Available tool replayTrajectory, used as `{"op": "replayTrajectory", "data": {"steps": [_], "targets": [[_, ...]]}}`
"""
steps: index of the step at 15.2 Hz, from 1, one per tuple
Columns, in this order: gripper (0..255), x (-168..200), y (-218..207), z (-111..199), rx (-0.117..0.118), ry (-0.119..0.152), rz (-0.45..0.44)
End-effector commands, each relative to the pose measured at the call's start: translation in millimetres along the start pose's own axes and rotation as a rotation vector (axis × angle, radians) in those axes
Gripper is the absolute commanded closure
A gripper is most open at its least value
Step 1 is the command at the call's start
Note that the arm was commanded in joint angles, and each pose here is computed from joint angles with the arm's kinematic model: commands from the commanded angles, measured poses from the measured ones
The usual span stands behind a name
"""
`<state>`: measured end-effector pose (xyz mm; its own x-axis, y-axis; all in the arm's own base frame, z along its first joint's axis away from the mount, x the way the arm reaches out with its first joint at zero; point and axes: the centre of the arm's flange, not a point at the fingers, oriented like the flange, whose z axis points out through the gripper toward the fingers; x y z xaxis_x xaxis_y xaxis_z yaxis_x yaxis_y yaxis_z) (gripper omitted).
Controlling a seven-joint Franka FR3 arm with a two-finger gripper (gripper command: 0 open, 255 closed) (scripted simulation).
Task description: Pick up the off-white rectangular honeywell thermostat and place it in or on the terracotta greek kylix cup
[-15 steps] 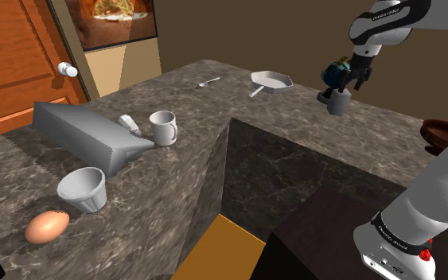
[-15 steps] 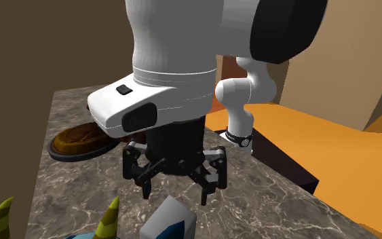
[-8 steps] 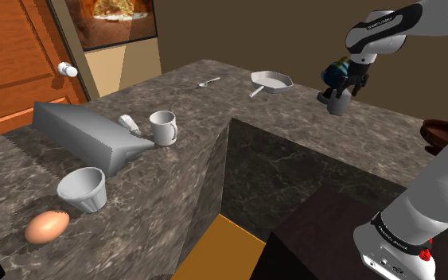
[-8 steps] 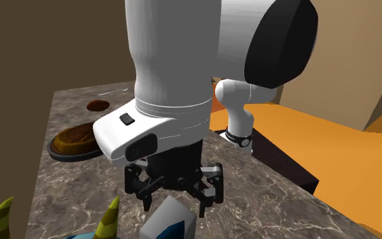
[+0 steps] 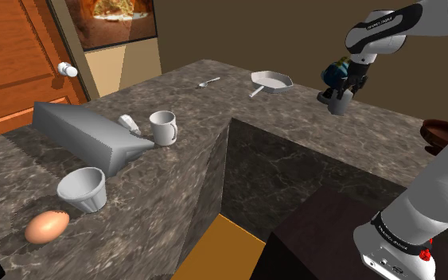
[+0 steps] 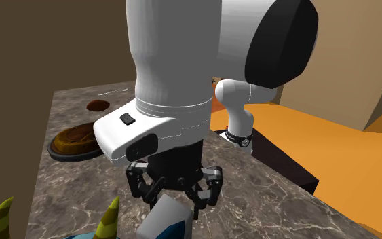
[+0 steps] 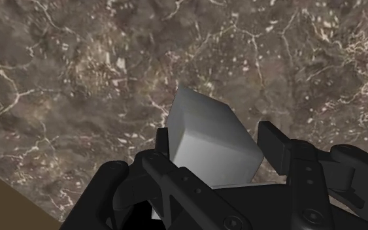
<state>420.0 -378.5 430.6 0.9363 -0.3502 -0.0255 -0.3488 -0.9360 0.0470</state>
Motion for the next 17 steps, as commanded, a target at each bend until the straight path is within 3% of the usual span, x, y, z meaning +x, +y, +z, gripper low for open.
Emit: {"op": "replayTrajectory", "data": {"steps": [1, 7, 17], "targets": [[255, 0, 0, 1, 0.000, -0.001, 0.001], [255, 0, 0, 1, 0.000, -0.001, 0.001], [255, -1, 3, -52, 0.000, -0.001, 0.001]]}}
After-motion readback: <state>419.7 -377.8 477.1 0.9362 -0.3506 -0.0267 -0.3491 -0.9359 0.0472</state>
